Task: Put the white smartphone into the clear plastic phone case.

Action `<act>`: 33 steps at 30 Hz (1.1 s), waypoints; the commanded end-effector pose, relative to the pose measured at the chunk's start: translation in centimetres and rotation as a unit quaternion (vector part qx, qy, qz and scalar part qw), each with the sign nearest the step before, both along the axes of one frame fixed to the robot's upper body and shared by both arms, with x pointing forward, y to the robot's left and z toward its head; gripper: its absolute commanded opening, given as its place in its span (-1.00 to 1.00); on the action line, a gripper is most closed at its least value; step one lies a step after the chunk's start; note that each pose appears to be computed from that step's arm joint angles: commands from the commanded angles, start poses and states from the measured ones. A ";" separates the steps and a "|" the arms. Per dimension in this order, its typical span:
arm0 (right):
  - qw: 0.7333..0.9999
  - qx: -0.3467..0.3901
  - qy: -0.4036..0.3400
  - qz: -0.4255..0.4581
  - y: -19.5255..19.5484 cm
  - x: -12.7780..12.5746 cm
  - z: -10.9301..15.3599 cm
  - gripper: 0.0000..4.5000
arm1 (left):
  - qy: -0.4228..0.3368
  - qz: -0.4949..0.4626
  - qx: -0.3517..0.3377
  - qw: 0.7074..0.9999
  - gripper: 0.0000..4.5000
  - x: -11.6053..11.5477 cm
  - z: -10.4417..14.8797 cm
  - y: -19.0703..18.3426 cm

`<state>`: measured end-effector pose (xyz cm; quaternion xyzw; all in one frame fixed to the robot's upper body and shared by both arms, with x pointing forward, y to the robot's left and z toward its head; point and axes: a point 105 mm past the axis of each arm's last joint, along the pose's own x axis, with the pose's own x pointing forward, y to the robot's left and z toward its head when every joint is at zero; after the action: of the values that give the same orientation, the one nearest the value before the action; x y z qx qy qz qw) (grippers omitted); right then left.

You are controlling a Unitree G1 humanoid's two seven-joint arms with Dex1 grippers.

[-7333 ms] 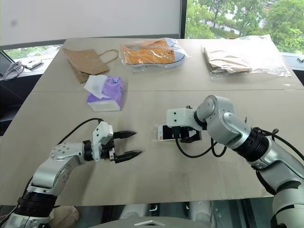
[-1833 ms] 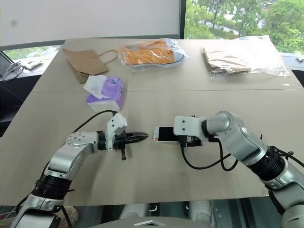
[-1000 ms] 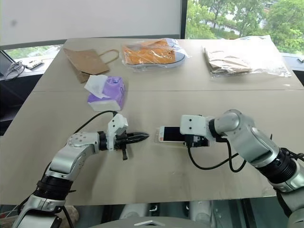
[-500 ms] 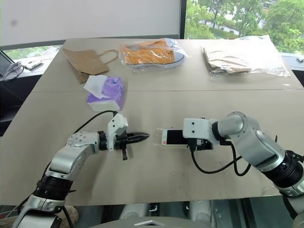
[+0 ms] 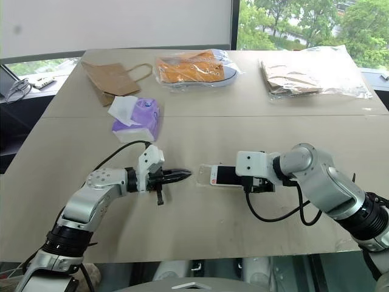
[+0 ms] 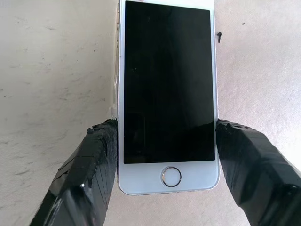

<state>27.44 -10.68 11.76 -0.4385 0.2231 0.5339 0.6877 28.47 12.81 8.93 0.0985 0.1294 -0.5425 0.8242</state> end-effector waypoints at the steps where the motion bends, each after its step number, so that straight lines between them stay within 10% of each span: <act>1: 1.000 0.013 -0.004 0.010 0.5 -0.2 0.8 0.70 | -0.017 -0.007 -0.010 1.000 -1.00 -0.3 1.2 -0.3; 3: 1.000 0.012 -0.006 0.010 0.5 -0.2 0.8 0.97 | -0.017 -0.008 -0.011 1.000 -1.00 -0.5 1.3 -0.3; 11: 0.997 0.072 -0.017 -0.019 0.5 0.3 3.2 0.97 | -0.017 -0.017 -0.023 0.999 -1.00 -0.9 2.3 -0.3; 14: 0.993 0.121 0.007 -0.010 1.4 -0.4 4.2 0.64 | -0.013 -0.020 -0.020 1.000 -1.00 -1.0 2.3 -0.1; 22: 0.983 0.182 0.026 -0.003 5.0 -0.1 2.5 -1.00 | 0.007 -0.026 0.002 1.000 -1.00 -1.1 1.2 -0.2; 33: 0.990 0.129 0.056 0.004 5.4 0.4 -1.3 -1.00 | 0.037 -0.034 0.014 0.999 -1.00 -1.9 0.1 0.2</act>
<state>27.86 -5.02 10.90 -0.3065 0.1776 0.5857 0.7291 26.71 13.20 8.54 0.0908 0.1751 -0.5664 0.8001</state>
